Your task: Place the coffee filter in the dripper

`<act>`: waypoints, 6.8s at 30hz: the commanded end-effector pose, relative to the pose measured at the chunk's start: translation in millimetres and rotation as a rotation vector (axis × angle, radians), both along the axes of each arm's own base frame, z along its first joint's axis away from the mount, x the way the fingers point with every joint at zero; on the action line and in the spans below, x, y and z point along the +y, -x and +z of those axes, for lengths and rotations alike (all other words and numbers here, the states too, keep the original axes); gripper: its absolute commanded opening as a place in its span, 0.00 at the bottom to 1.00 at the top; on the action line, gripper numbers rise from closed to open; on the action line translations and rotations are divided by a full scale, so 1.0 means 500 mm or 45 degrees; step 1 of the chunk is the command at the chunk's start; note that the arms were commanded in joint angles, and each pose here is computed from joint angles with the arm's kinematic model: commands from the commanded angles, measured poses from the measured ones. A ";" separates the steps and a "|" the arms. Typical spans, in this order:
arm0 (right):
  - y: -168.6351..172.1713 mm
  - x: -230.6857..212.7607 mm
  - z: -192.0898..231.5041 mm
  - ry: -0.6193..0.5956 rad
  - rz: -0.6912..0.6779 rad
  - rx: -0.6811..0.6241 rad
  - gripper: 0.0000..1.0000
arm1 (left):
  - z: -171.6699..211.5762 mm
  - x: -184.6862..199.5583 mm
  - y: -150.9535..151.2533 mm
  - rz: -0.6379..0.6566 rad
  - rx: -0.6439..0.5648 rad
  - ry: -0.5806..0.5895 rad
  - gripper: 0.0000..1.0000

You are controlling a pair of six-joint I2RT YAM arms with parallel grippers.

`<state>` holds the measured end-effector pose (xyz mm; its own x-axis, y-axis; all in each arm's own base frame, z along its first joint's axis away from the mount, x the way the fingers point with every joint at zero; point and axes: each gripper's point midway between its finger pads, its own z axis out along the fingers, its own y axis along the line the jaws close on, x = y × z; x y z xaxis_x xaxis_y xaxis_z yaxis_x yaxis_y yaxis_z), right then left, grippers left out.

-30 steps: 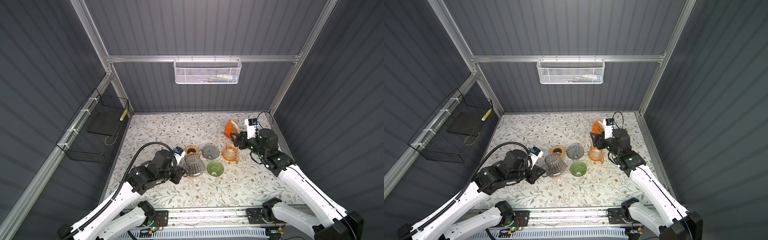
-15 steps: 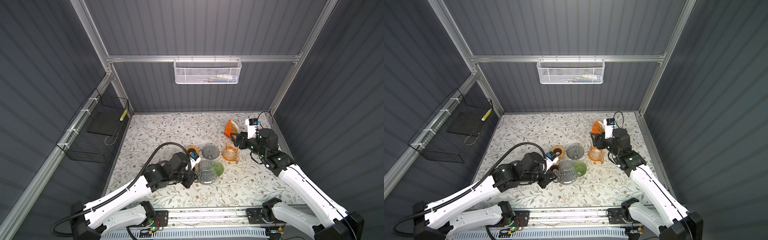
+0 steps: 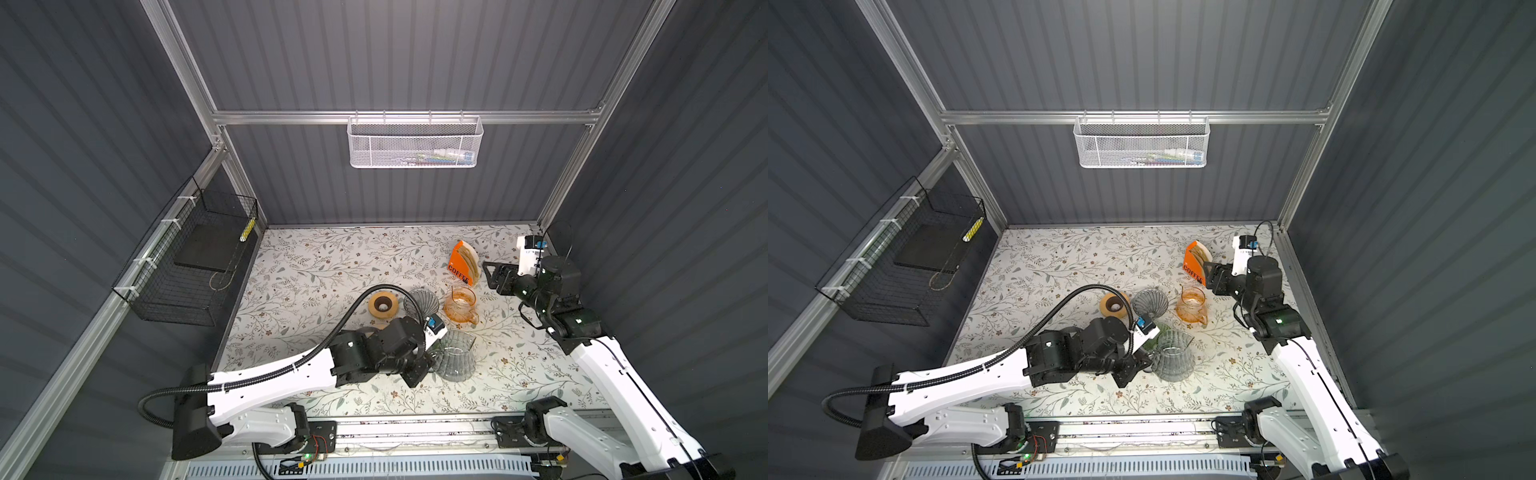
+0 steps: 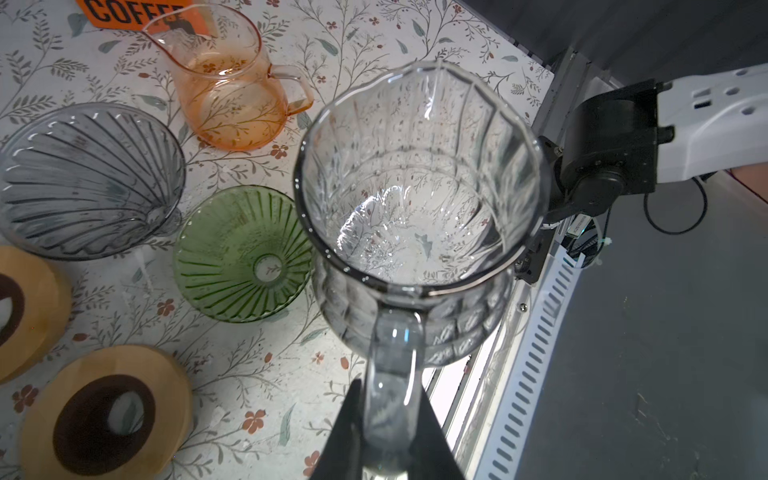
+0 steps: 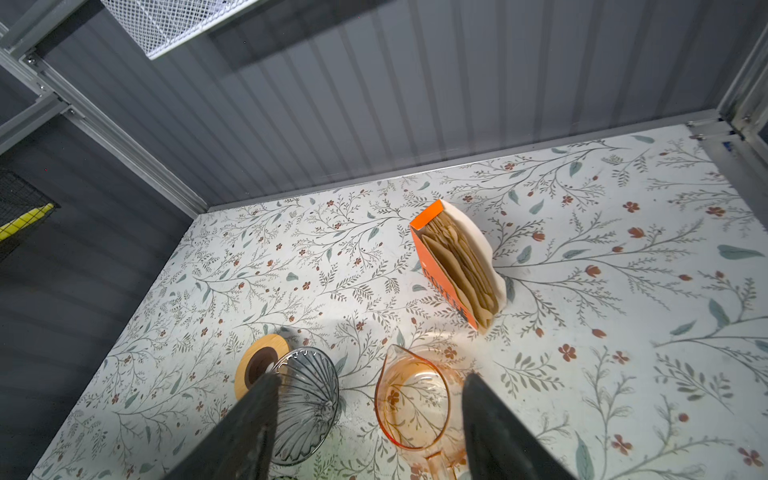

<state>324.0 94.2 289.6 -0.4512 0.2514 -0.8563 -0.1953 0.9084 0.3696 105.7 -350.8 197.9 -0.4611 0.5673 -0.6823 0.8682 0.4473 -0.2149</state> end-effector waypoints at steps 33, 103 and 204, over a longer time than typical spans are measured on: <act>0.028 -0.021 -0.025 -0.094 0.030 0.033 0.72 | -0.144 -0.179 0.020 -0.103 -0.116 -0.022 0.00; 0.031 -0.014 -0.005 -0.133 0.056 0.012 0.75 | -0.099 -0.123 0.001 0.003 -0.168 -0.063 0.40; -0.025 0.014 -0.122 -0.093 0.145 0.253 0.76 | -0.339 0.300 -0.267 1.218 0.671 -0.337 0.55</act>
<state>341.6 98.9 229.2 -0.6365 0.2396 -0.7332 -0.2019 0.8656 0.4581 233.6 -199.0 26.6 -0.9798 -0.0830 -0.1822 -0.0340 0.9658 -0.2571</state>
